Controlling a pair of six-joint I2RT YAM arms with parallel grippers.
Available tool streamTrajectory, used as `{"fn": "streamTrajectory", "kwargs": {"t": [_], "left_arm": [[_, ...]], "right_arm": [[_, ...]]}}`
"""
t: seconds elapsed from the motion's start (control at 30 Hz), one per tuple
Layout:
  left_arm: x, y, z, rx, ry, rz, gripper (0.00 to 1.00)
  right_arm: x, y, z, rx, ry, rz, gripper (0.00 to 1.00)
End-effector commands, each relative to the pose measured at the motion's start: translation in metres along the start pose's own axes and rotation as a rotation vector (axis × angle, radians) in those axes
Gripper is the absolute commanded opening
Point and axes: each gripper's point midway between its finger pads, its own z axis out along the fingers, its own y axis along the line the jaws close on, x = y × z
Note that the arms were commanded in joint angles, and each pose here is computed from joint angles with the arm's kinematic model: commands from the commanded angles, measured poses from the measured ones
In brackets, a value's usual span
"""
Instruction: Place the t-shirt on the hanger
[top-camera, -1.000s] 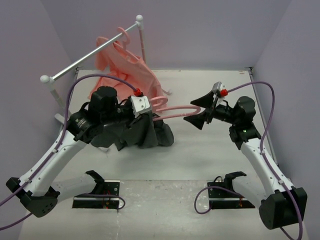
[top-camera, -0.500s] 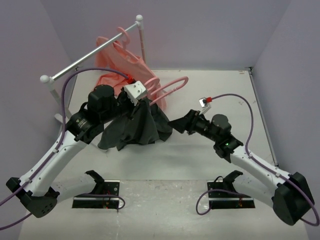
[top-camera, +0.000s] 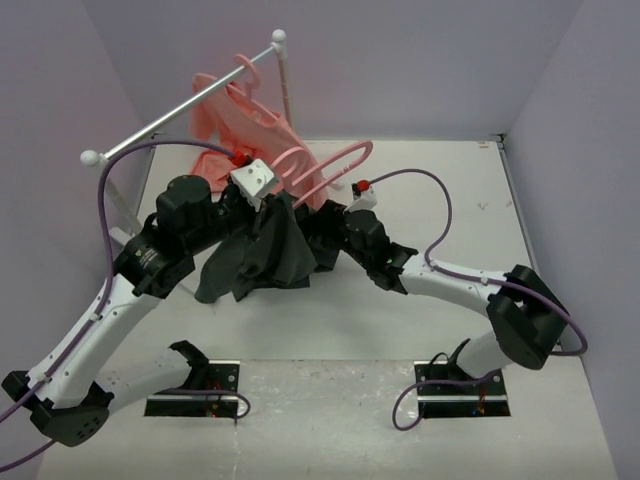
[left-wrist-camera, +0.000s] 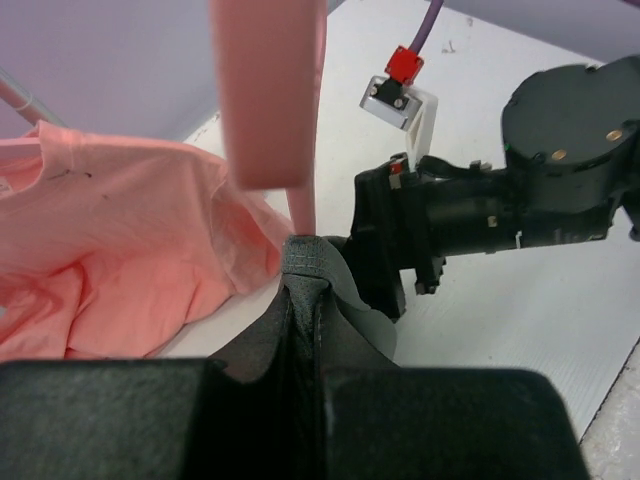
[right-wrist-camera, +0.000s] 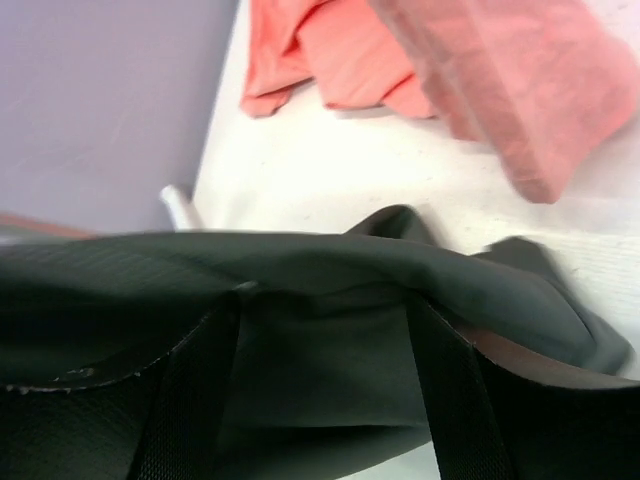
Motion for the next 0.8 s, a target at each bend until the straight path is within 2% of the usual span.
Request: {"fn": "streamTrajectory", "kwargs": {"t": [0.0, 0.13, 0.2, 0.23, 0.27, 0.3, 0.5, 0.77], "left_arm": [[-0.036, 0.004, -0.019, -0.031, -0.134, -0.021, 0.0], [-0.044, -0.001, -0.03, -0.018, -0.176, -0.037, 0.0], [-0.045, 0.001, -0.035, -0.035, -0.185, -0.043, 0.0], [-0.045, 0.003, -0.037, -0.045, -0.185, -0.043, 0.0], [-0.046, 0.005, -0.04, -0.061, -0.186, -0.041, 0.0], [-0.045, 0.008, -0.041, -0.078, -0.181, -0.041, 0.0], [-0.035, 0.005, -0.048, -0.07, -0.166, -0.028, 0.0], [-0.008, -0.018, -0.042, 0.044, -0.147, 0.02, 0.0]], "right_arm": [[-0.034, -0.02, 0.008, 0.182, -0.163, -0.02, 0.67], [-0.038, -0.049, 0.006, 0.261, -0.177, -0.023, 0.56], [-0.04, -0.064, 0.002, 0.28, -0.18, -0.014, 0.43], [-0.043, -0.069, -0.002, 0.278, -0.182, -0.015, 0.31], [-0.049, -0.073, -0.007, 0.271, -0.184, -0.016, 0.11], [-0.058, -0.072, -0.014, 0.255, -0.197, -0.017, 0.01], [-0.117, -0.075, -0.052, 0.175, -0.204, -0.069, 0.0], [-0.178, -0.08, -0.08, 0.19, -0.038, -0.131, 0.0]]}}
